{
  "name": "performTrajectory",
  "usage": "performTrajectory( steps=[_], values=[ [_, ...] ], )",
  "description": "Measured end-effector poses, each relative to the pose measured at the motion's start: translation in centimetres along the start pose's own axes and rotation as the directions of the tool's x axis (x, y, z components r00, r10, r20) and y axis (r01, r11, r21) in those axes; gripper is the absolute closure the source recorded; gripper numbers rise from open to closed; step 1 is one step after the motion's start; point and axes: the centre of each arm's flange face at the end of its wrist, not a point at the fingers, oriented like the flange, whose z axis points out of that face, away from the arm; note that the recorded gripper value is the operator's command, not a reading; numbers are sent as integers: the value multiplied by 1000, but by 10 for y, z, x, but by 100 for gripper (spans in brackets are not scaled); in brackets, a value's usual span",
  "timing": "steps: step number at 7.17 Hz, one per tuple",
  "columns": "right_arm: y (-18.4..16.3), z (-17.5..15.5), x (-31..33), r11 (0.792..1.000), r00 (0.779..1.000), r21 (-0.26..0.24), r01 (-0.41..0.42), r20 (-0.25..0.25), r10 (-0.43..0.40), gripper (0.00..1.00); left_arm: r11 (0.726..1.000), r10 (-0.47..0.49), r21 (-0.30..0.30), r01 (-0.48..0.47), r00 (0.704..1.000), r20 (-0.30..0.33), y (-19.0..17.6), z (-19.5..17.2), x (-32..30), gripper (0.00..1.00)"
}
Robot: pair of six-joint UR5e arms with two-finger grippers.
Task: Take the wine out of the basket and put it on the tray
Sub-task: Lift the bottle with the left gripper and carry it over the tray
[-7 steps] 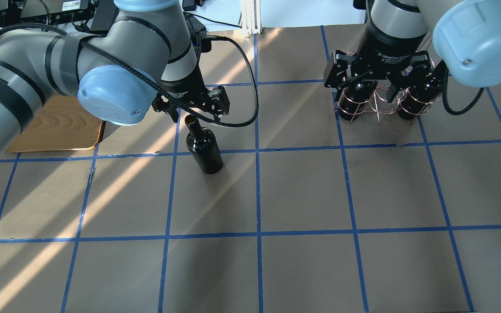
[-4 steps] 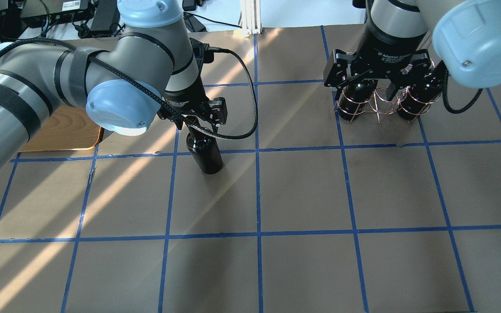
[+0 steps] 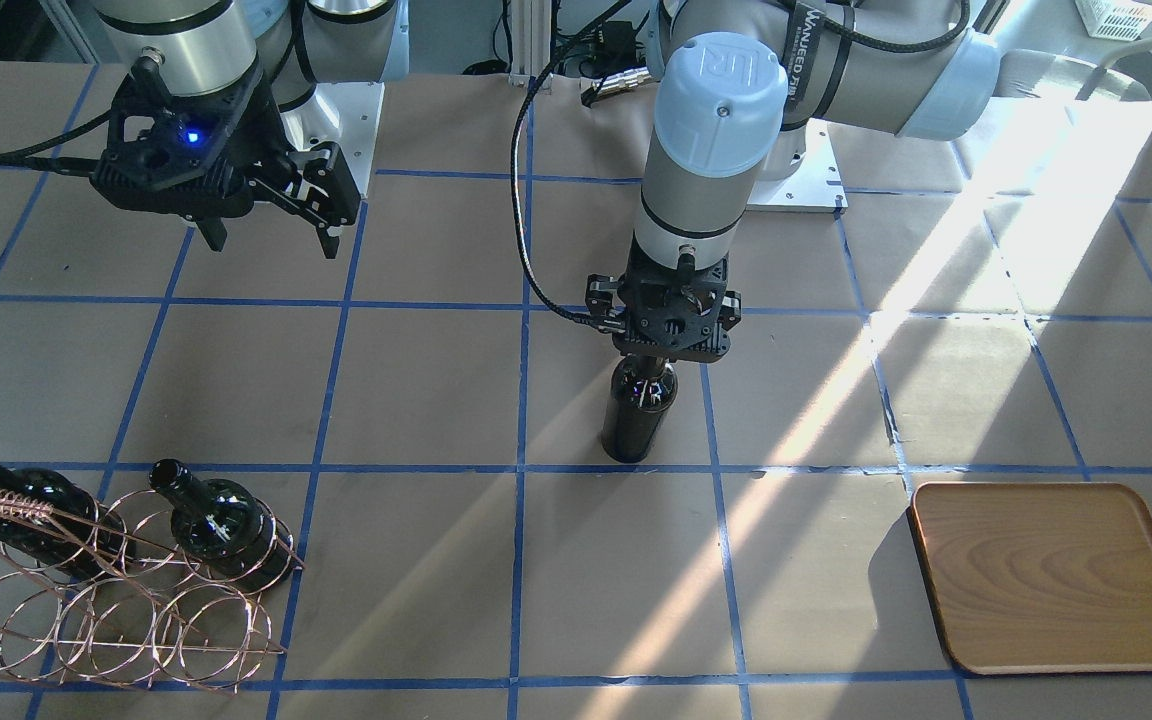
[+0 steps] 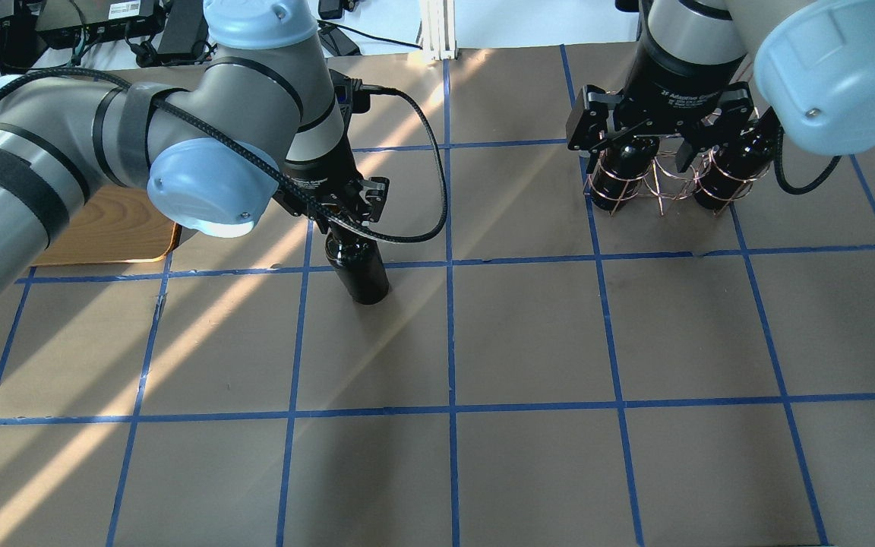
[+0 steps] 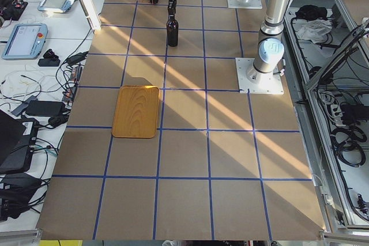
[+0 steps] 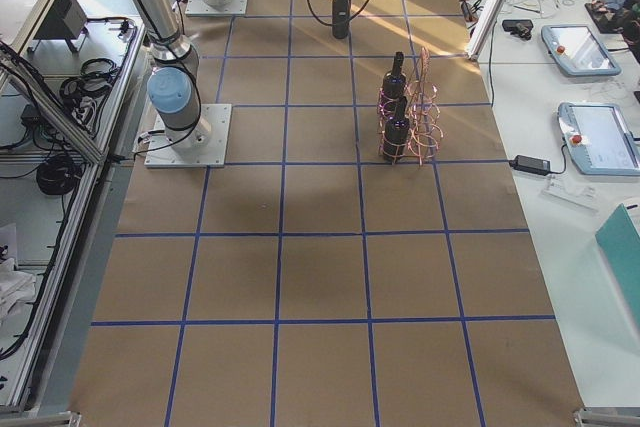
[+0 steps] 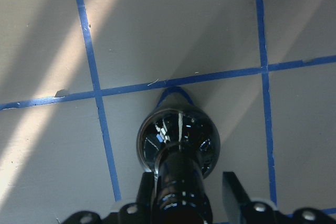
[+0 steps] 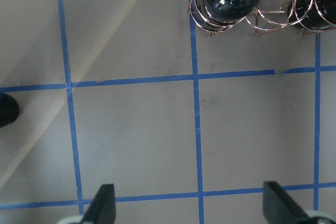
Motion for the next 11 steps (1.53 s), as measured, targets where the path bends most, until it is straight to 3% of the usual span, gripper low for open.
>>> performTrajectory(
  steps=[1,5,7,9,11],
  values=[
    [0,0,0,1000,1000,0,0,-1,0,0,1000,-1,-1,1,1000,-1,0,0,0,99],
    [0,0,0,1000,1000,1,1,-1,-1,0,1000,-2,-2,2,1000,-4,-1,-5,-1,100],
    [1,-1,0,1000,1000,2,1,-2,-1,0,999,-17,28,17,1000,-6,-11,-27,-14,100],
    [1,-1,0,1000,1000,2,0,-2,0,0,997,-40,60,40,999,-9,-32,-66,-57,100],
    [1,-1,0,1000,1000,2,0,-2,0,0,997,-53,59,53,999,-9,-53,-92,-138,100]
  ],
)
